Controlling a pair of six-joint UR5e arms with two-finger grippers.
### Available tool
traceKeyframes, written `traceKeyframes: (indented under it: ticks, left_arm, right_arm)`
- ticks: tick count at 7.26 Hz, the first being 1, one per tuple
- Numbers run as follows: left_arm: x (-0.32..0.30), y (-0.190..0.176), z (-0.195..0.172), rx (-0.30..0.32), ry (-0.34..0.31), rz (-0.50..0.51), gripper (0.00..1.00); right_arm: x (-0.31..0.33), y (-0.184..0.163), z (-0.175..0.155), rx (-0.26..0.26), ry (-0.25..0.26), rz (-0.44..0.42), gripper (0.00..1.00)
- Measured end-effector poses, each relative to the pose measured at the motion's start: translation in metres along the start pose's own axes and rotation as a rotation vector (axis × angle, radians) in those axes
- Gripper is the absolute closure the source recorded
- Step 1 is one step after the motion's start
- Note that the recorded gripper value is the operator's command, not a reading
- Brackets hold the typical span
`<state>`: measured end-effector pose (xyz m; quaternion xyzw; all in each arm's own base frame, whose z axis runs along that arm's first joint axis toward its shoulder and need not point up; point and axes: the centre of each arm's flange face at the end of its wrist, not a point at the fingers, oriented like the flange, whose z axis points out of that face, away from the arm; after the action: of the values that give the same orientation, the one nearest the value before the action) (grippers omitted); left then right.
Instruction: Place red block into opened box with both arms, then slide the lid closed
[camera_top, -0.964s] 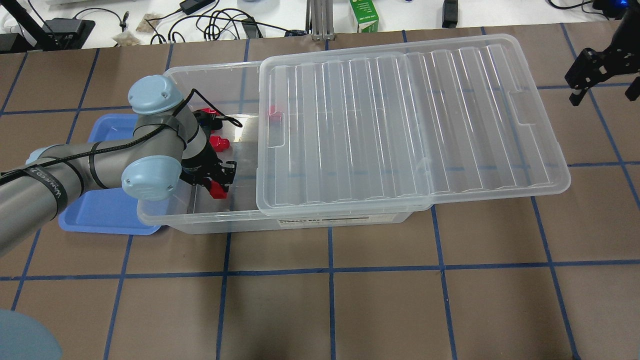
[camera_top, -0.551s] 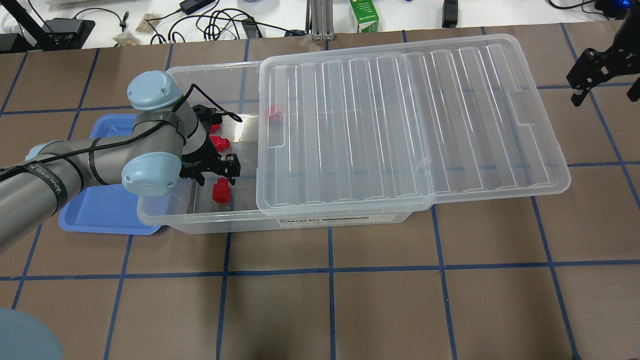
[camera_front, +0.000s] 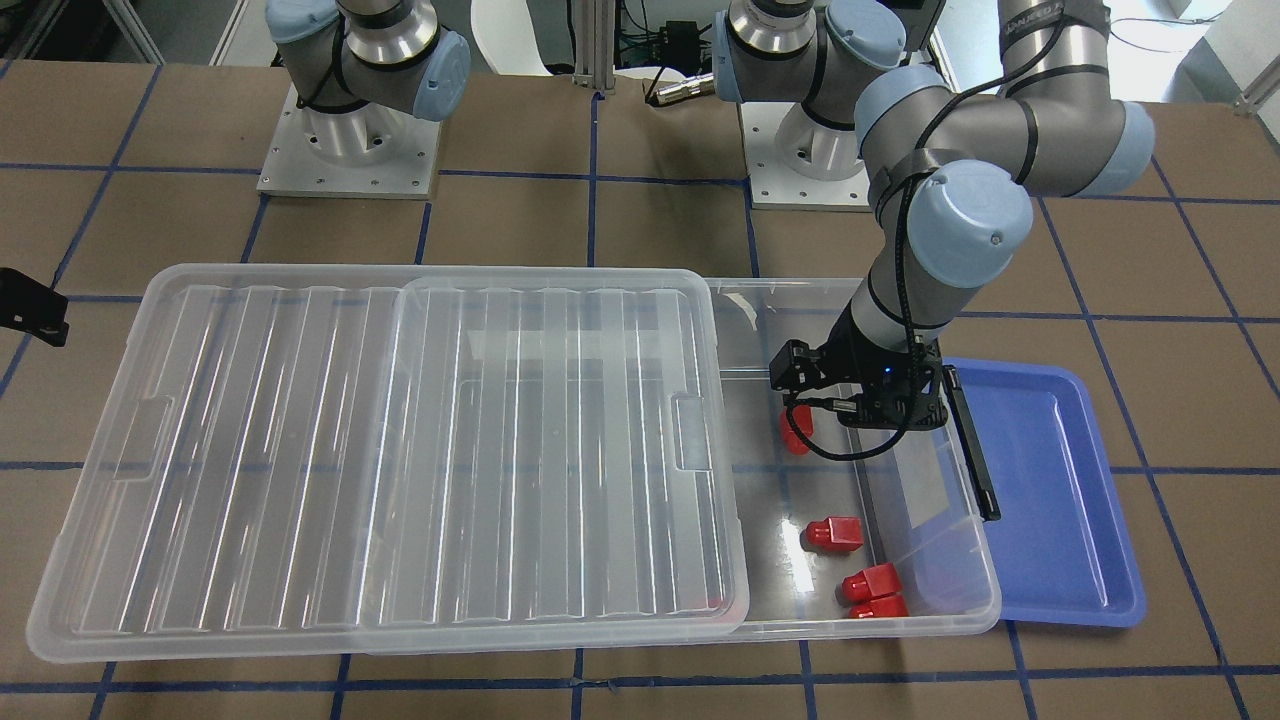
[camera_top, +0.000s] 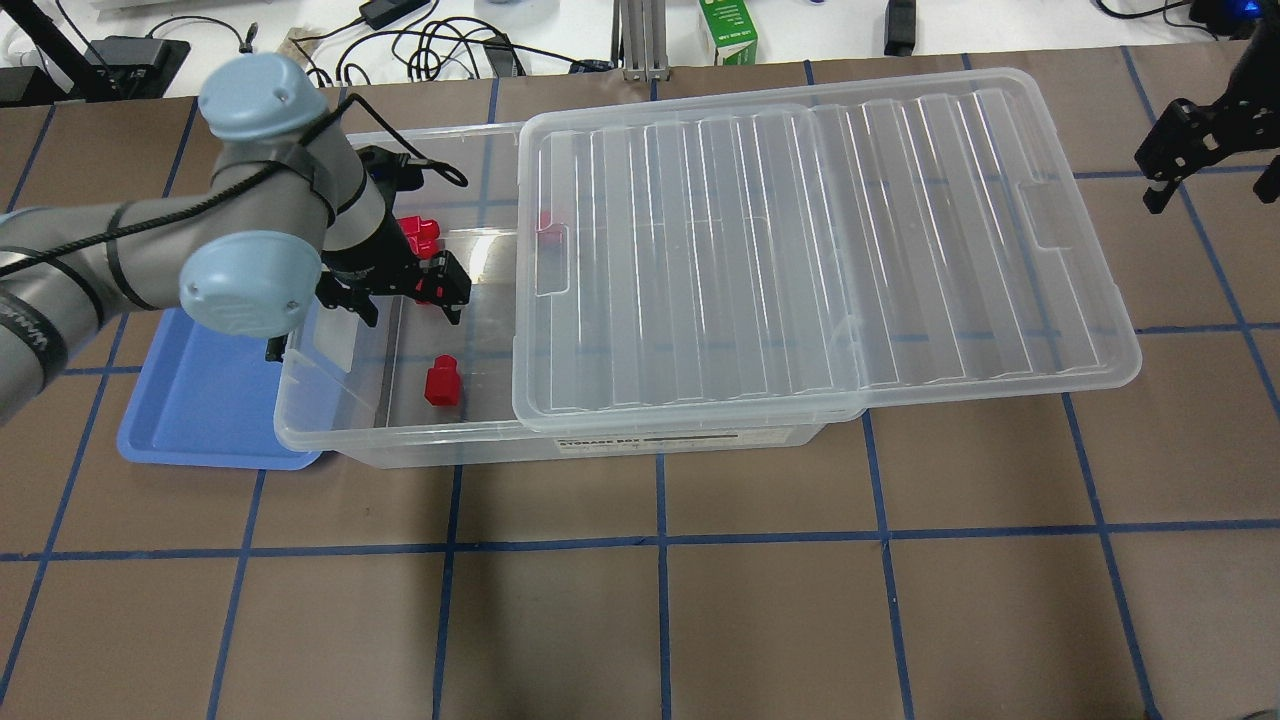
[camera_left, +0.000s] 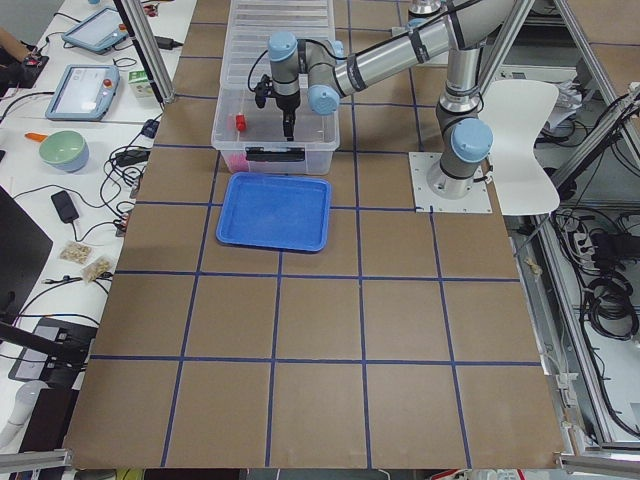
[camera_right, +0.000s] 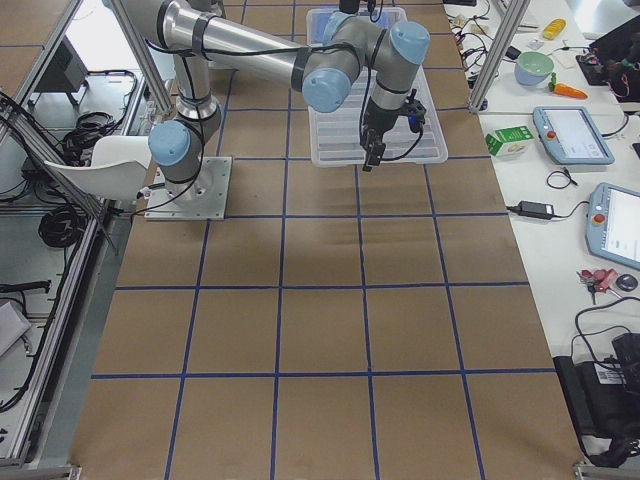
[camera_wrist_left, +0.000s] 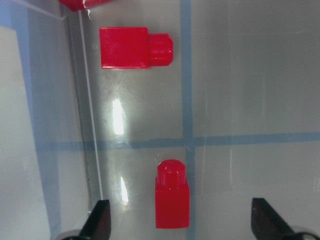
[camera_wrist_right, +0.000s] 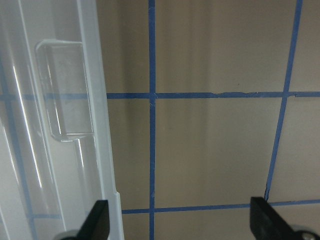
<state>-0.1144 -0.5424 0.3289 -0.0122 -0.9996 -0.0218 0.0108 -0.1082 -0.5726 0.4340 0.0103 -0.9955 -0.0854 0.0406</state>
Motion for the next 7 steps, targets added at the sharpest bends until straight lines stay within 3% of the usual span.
traceKeyframes:
  ticks: [3,7]
  left_arm:
    - [0.005,0.021,-0.107,0.021,-0.001,-0.004,0.0]
    - [0.021,0.048,-0.153,0.089,-0.016,0.023,0.0]
  right_arm:
    - [0.03,-0.014,0.034,-0.051,-0.031,0.025,0.0]
    - [0.03,-0.026,0.069,-0.088,-0.047,0.144,0.0]
